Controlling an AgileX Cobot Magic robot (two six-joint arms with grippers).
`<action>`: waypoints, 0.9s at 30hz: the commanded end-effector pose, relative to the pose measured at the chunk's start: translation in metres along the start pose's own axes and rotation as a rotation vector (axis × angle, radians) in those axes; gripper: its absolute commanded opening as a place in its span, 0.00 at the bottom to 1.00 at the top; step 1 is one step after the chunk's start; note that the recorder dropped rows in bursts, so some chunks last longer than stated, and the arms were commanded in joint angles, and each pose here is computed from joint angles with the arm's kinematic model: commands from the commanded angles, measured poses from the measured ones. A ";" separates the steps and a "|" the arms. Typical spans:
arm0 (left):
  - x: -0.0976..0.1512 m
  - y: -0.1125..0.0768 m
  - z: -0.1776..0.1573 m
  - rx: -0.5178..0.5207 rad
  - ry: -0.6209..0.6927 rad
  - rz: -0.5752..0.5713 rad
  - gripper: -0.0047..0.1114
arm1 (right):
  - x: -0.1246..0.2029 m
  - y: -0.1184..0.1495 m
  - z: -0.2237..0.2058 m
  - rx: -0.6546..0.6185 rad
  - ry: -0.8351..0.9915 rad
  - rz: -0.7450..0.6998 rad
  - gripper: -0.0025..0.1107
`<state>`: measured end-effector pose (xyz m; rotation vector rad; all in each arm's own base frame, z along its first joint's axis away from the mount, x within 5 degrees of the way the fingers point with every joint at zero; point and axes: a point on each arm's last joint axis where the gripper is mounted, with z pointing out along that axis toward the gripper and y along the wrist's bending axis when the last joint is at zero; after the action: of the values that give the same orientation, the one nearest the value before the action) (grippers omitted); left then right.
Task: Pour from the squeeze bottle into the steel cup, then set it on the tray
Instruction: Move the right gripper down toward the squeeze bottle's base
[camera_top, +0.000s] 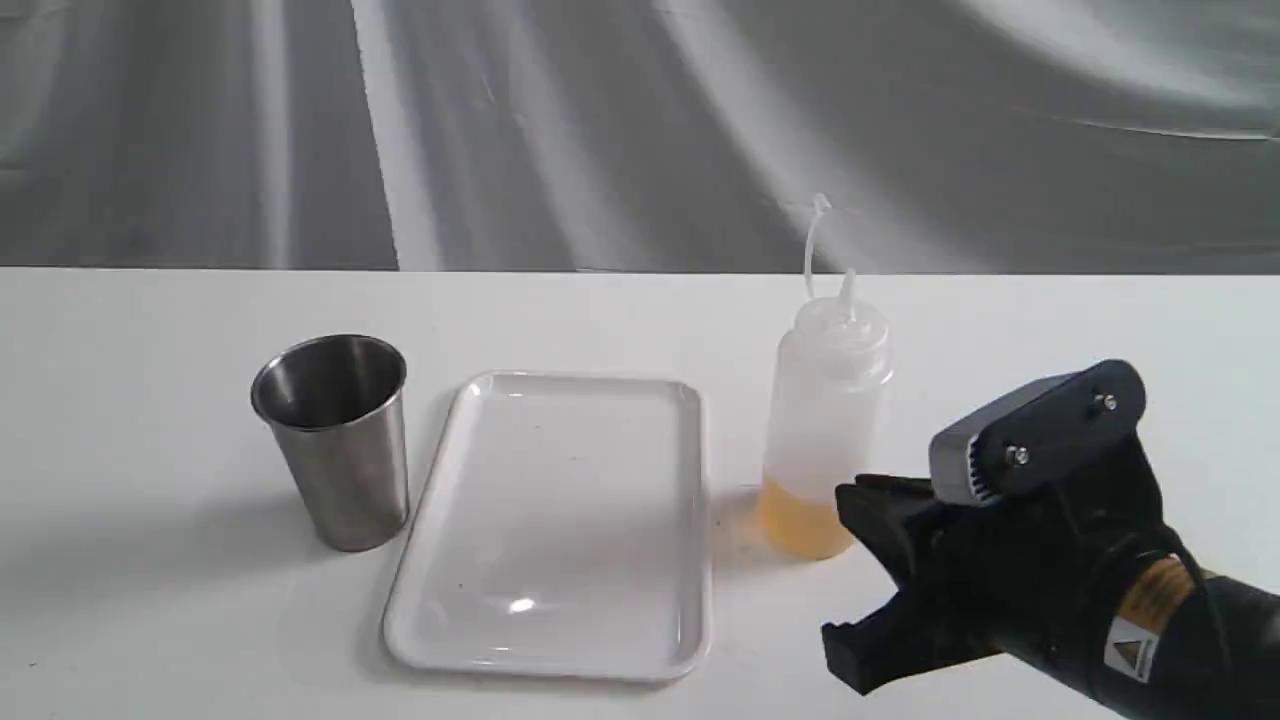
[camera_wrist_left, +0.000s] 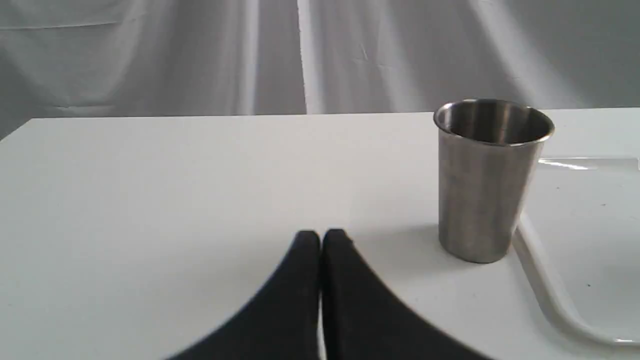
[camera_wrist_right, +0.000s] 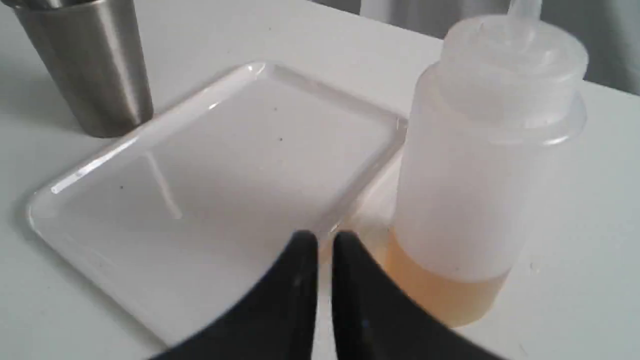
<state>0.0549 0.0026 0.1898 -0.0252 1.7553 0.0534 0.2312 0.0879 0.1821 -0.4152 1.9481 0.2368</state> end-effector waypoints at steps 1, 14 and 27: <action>0.001 0.000 0.000 0.008 -0.006 -0.003 0.04 | 0.004 0.001 0.004 -0.010 -0.002 -0.007 0.22; 0.001 0.000 0.000 0.008 -0.006 -0.002 0.04 | 0.016 0.001 0.010 -0.003 -0.125 0.019 0.95; 0.001 0.000 0.000 0.008 -0.006 -0.004 0.04 | 0.028 -0.024 0.022 0.077 -0.199 0.086 0.95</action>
<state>0.0549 0.0026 0.1898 -0.0252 1.7553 0.0534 0.2494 0.0711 0.1490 -0.2641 1.7913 0.2469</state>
